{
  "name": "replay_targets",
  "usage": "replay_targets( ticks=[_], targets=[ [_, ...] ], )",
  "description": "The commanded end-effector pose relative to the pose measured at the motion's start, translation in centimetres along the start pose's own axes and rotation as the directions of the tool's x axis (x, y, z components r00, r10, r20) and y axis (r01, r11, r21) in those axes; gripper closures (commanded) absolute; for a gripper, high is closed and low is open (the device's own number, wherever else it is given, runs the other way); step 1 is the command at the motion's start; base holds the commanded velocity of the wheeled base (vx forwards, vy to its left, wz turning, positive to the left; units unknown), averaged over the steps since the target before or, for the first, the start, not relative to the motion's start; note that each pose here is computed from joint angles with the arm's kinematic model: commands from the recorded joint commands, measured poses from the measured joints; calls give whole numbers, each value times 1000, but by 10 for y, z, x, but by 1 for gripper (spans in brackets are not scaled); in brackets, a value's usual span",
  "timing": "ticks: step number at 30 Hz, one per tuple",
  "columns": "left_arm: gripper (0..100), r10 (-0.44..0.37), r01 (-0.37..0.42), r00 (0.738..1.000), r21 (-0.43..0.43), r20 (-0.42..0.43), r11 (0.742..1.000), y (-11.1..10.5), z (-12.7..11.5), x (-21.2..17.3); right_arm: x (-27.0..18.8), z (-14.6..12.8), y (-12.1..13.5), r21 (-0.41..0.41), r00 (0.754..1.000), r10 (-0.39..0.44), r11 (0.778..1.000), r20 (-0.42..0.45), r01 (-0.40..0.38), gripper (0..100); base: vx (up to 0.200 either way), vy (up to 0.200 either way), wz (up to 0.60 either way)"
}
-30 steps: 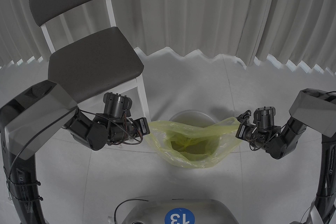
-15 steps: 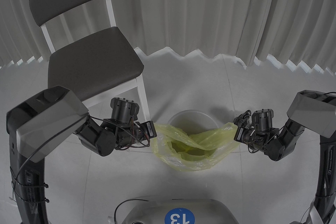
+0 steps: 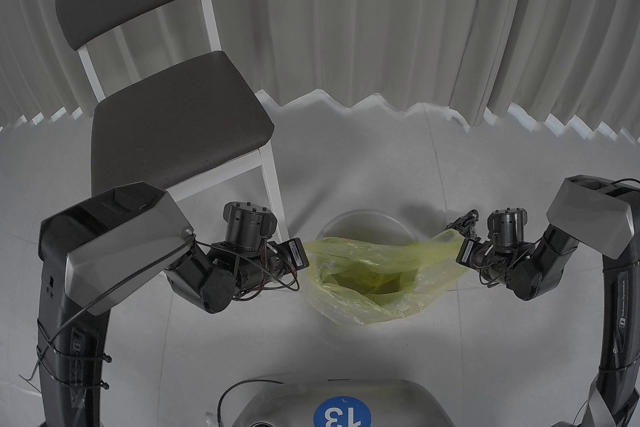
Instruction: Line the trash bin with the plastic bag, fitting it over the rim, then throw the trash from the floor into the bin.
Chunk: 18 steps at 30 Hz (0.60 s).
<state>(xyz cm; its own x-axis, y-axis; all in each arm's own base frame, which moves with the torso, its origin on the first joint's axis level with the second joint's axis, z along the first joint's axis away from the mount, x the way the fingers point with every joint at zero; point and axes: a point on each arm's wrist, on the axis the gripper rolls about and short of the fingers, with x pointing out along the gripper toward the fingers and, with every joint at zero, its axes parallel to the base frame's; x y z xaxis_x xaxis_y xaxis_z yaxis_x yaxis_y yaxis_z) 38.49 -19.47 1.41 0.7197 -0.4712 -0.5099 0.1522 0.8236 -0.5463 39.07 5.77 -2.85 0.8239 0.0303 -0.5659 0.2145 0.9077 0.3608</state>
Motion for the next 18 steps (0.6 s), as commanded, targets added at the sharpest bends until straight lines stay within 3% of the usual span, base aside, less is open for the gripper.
replay_targets(
  ticks=[1, 11, 18],
  targets=[
    [100, 22, -22, 1000, -4, -14, 1000, 9, -3, 4, 3, -9, 0, -8, 1000, -4, 1000, -25, 4, 100, 0, 0, 0],
    [100, 35, -35, 999, -18, 5, 999, 22, 7, 2, -9, -34, 26, -61, 997, 53, 997, -63, -57, 100, 0, 0, 0],
    [100, 9, -9, 1000, -16, -5, 1000, 16, 2, 3, -4, -26, 15, -42, 998, 41, 998, -41, -43, 100, 0, 0, 0]
  ],
)
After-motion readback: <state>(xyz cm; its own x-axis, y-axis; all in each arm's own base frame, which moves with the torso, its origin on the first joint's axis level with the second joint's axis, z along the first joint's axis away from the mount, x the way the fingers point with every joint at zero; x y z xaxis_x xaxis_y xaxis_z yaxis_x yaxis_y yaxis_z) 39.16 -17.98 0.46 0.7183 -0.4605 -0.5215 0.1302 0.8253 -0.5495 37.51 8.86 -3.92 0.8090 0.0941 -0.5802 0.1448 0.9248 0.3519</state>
